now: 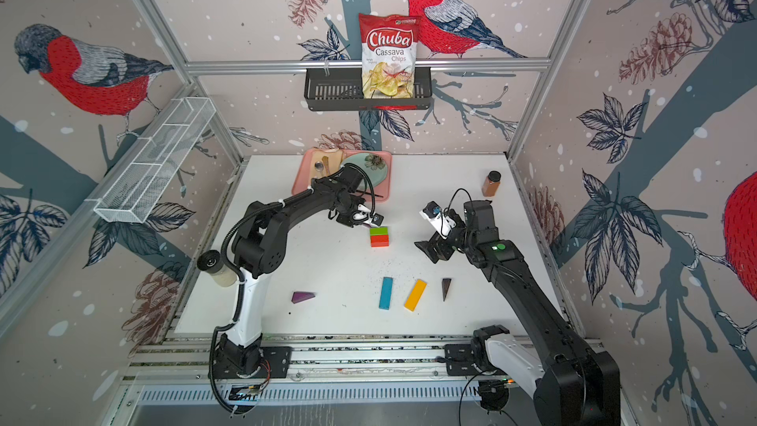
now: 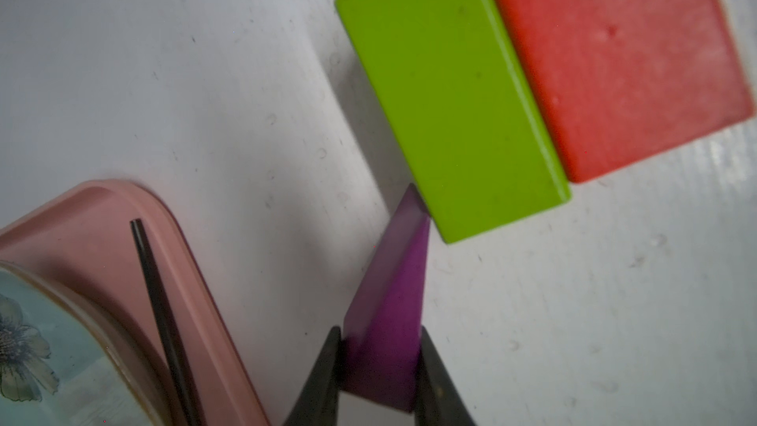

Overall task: Assemble a small pinwheel with building blocks
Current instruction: Assemble the building block at the center of the board.

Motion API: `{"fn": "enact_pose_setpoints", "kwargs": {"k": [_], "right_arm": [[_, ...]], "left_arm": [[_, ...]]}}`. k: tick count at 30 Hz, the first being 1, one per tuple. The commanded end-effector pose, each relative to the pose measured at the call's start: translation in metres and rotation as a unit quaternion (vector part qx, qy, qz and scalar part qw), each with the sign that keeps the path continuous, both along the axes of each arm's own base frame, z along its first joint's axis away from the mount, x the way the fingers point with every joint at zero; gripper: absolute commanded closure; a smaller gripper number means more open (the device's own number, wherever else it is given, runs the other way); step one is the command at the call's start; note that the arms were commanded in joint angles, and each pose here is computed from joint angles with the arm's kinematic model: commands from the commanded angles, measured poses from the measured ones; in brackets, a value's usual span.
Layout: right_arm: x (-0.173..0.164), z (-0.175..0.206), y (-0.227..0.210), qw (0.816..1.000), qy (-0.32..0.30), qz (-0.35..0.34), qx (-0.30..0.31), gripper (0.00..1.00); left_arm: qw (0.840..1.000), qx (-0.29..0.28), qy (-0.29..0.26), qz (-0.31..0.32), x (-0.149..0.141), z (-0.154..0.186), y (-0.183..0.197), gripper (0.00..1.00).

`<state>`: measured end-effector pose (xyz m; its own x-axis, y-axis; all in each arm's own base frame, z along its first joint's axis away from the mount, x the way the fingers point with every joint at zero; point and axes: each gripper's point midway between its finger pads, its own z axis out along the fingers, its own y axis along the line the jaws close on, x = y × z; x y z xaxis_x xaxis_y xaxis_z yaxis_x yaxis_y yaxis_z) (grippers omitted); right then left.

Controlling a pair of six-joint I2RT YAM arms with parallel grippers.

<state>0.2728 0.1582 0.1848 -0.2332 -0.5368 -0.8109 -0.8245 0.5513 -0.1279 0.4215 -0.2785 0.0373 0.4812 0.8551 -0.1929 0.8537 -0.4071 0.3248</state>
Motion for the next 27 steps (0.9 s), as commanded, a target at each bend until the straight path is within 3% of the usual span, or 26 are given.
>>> {"fn": "enact_pose_setpoints", "kwargs": {"k": [1, 10, 27], "right_arm": [[-0.002, 0.003, 0.003, 1.0, -0.001, 0.01, 0.003, 0.0], [0.0, 0.003, 0.003, 1.0, 0.0, 0.011, 0.003, 0.01], [0.002, 0.002, 0.004, 1.0, 0.002, 0.013, 0.001, 0.0]], "left_arm": [[1.0, -0.005, 0.0, -0.001, 0.001, -0.002, -0.002, 0.72], [1.0, -0.01, -0.011, 0.009, 0.008, -0.002, -0.003, 0.51], [0.999, -0.019, -0.021, 0.022, 0.017, -0.004, -0.007, 0.49]]}}
